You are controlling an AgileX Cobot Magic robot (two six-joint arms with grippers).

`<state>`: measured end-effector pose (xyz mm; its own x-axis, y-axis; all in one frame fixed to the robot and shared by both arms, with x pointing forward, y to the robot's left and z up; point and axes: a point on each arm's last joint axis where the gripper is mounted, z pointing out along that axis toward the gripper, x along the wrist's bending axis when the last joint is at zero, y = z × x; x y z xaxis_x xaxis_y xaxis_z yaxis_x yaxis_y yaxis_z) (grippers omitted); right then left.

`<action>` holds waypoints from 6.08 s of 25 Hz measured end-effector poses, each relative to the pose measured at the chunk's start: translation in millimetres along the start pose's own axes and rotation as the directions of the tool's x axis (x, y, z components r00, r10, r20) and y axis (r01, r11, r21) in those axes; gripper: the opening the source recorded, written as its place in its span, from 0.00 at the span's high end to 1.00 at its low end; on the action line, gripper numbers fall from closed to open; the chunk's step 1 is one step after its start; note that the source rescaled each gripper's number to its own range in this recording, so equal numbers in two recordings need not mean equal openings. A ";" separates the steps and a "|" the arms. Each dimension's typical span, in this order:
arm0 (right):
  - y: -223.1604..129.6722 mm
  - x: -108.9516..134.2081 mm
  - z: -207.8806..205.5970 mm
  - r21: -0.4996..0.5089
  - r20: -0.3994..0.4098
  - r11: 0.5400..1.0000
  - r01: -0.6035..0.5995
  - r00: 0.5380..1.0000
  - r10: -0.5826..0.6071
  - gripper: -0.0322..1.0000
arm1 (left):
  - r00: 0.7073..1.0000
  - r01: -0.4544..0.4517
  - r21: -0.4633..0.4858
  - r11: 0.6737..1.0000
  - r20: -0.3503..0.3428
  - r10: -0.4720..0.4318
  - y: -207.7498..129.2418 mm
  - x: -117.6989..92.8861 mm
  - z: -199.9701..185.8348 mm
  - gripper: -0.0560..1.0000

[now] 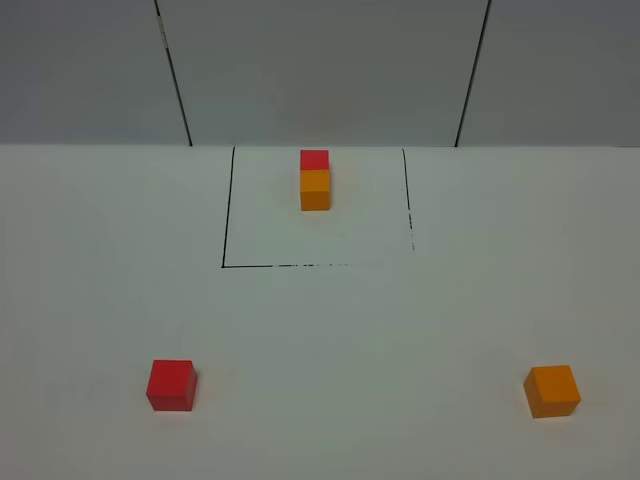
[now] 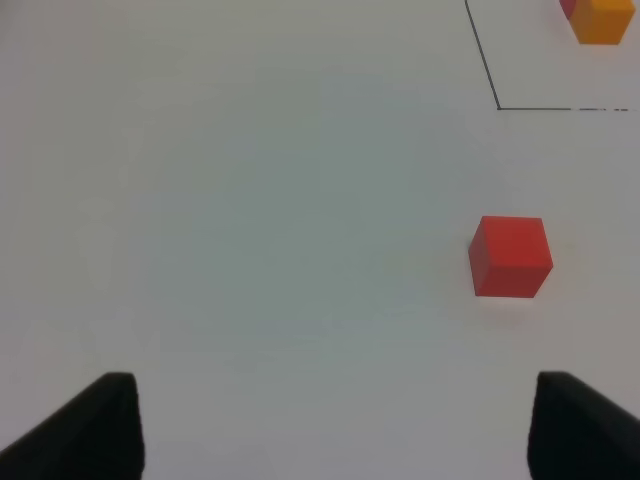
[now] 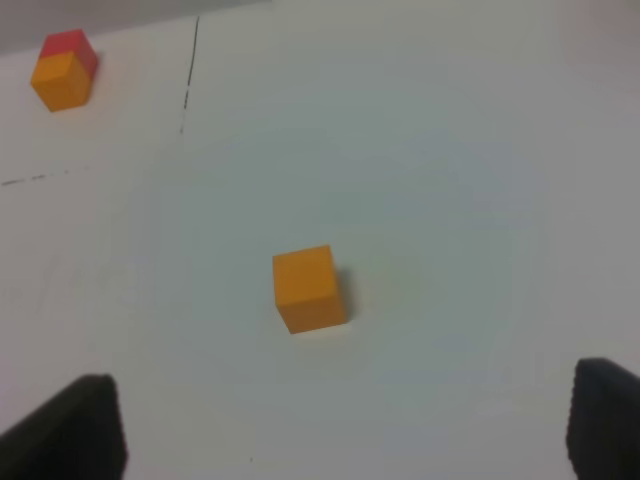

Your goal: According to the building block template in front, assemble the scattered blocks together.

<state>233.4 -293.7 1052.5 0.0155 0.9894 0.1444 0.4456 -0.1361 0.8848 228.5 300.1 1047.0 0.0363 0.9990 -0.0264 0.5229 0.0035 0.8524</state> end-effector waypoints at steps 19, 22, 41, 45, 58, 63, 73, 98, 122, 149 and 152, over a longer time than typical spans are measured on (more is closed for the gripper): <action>0.0 0.0 0.0 0.000 0.000 1.000 0.000 1.000 0.000 0.20 | 1.000 0.000 0.000 1.000 0.000 0.000 0.0 0.0 0.0 0.32; 0.0 0.0 0.0 0.000 0.000 1.000 0.000 1.000 0.000 0.20 | 1.000 0.000 0.000 1.000 0.000 0.000 0.0 0.0 0.0 0.32; 0.0 0.0 0.0 0.000 0.000 1.000 0.000 1.000 0.000 0.20 | 1.000 0.000 0.000 1.000 0.000 0.000 0.0 0.0 0.0 0.32; 0.0 0.0 0.0 0.000 0.000 1.000 0.000 1.000 0.000 0.20 | 1.000 0.000 0.000 1.000 0.000 0.000 0.0 0.0 0.0 0.32; 0.0 0.0 0.0 0.000 0.000 1.000 0.000 1.000 0.000 0.20 | 1.000 0.000 0.000 1.000 0.000 0.000 0.0 0.0 0.0 0.32; 0.0 0.0 0.0 0.000 0.000 1.000 0.000 1.000 0.000 0.20 | 1.000 0.000 0.000 1.000 0.000 0.000 0.0 0.0 0.0 0.32; 0.0 0.0 0.0 0.000 0.000 1.000 0.000 1.000 0.000 0.20 | 1.000 0.000 0.000 1.000 0.000 0.000 0.0 0.0 0.0 0.32; 0.0 0.0 0.0 0.000 0.000 1.000 0.000 1.000 0.000 0.20 | 1.000 0.000 0.000 1.000 0.000 0.000 0.0 0.0 0.0 0.32; 0.0 0.0 0.0 0.000 0.000 1.000 0.000 1.000 0.000 0.20 | 1.000 0.000 0.000 1.000 0.000 0.000 0.0 0.0 0.0 0.32; 0.0 0.0 0.0 0.000 0.000 1.000 0.000 1.000 0.000 0.20 | 1.000 0.000 0.000 1.000 0.000 0.000 0.0 0.0 0.0 0.32; 0.0 0.0 0.0 0.000 0.000 1.000 0.000 1.000 0.000 0.20 | 1.000 0.000 0.000 1.000 0.000 0.000 0.0 0.0 0.0 0.32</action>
<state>233.4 -293.7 1052.5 0.0154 0.9894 0.1443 0.4456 -0.1360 0.8848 228.5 300.1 1047.0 0.0363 0.9990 -0.0264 0.5229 0.0035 0.8524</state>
